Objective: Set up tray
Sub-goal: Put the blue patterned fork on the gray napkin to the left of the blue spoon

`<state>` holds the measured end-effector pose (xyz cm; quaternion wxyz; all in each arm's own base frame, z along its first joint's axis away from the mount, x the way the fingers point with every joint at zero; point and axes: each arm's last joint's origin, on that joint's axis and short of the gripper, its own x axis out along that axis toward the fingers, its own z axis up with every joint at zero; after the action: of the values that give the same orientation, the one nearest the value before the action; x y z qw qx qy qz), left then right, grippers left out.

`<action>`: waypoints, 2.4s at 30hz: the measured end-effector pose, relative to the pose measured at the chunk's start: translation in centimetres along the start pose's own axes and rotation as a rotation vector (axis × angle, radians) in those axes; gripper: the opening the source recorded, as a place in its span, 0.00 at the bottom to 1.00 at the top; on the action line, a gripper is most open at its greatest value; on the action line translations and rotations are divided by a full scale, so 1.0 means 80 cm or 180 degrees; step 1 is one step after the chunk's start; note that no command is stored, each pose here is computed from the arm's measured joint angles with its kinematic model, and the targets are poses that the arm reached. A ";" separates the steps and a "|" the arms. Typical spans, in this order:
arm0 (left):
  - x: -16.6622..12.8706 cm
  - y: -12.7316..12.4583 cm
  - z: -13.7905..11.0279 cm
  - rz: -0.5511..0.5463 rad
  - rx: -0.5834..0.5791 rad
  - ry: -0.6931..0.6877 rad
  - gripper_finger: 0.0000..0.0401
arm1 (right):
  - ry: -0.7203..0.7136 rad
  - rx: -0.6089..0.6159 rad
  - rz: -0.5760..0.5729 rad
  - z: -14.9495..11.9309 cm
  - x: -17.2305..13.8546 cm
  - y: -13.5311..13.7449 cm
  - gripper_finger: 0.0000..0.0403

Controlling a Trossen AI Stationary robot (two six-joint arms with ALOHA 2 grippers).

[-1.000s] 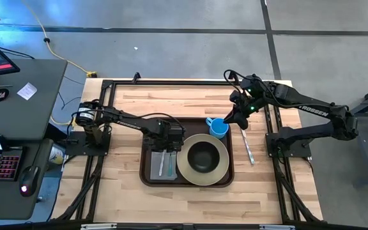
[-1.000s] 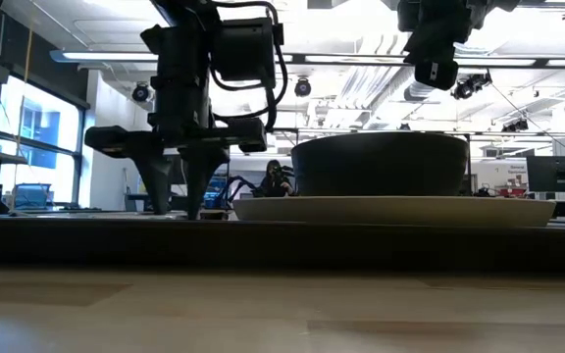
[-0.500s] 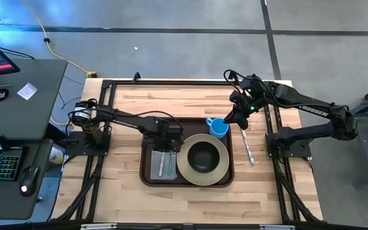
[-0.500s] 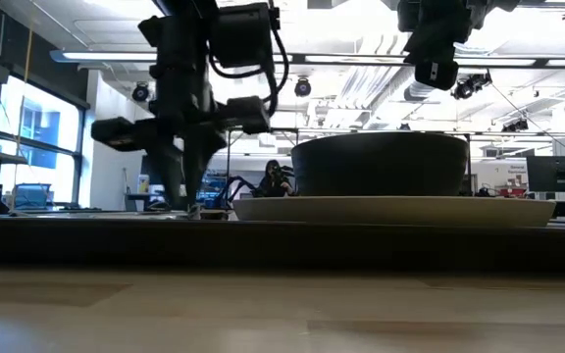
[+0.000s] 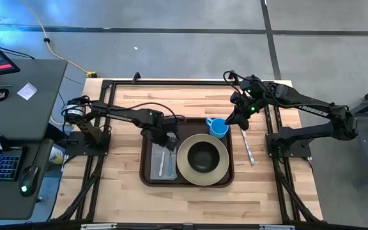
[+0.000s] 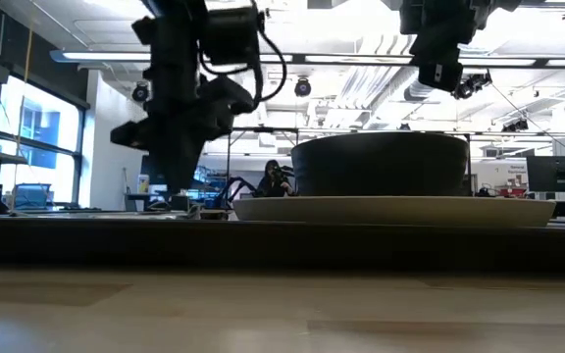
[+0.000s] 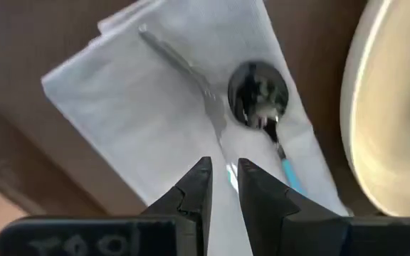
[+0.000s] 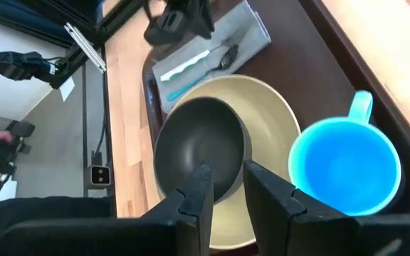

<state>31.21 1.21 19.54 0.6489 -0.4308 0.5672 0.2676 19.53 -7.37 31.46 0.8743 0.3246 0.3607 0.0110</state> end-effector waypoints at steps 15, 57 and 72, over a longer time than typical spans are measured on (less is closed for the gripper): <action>0.015 0.005 0.010 -0.0238 -0.0006 -0.0191 0.25 | -0.0002 0.0028 -0.0164 -0.001 0.000 -0.002 0.18; -0.003 0.036 0.024 0.0256 -0.0167 -0.0413 0.25 | -0.0337 0.0192 -0.0382 0.009 -0.001 -0.003 0.18; 0.028 0.030 0.035 0.0252 -0.0361 -0.0391 0.25 | -0.0406 0.0112 -0.0473 0.011 -0.001 -0.003 0.18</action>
<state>31.13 4.44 16.70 0.6459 -0.4269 0.5269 0.3506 19.99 -8.09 31.86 0.8881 0.3123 0.3275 -0.0809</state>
